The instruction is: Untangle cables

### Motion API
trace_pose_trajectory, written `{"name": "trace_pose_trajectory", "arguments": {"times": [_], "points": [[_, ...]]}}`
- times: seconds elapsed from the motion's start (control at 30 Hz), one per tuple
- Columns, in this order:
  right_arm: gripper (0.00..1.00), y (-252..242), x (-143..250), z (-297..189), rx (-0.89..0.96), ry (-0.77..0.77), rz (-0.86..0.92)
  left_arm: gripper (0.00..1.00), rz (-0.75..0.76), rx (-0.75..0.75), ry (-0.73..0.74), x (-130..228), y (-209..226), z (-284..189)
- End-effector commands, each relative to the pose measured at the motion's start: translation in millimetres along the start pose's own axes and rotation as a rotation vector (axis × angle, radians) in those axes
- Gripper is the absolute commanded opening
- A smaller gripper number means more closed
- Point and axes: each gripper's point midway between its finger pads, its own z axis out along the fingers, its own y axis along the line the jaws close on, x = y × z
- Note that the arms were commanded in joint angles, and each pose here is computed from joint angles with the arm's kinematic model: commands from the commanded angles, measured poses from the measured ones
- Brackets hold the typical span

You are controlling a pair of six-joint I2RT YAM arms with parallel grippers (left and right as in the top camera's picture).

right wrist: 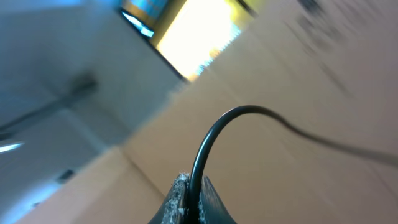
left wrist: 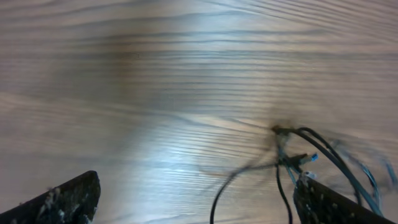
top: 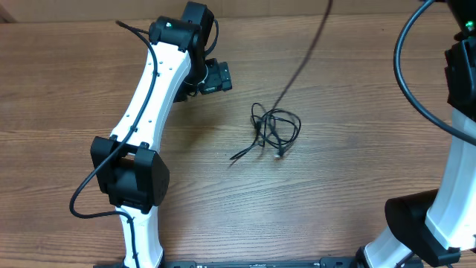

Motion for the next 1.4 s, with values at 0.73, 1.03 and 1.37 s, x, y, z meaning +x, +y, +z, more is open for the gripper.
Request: {"name": "trace_pose_trajectory", "arguments": {"times": [0.73, 1.03, 1.37], "points": [[0.04, -14.8, 57.0, 18.5, 0.057, 0.182, 0.357, 0.99, 0.823, 0.977, -0.181, 32.0, -199.9, -75.0], [0.04, 11.6, 56.1, 19.5, -0.048, 0.199, 0.376, 1.00, 0.795, 0.845, -0.286, 23.9, -232.7, -63.3], [0.04, 13.0, 55.1, 19.6, -0.055, 0.196, 0.374, 0.40, 0.909, 0.857, -0.288, 49.7, -253.4, -61.5]]}}
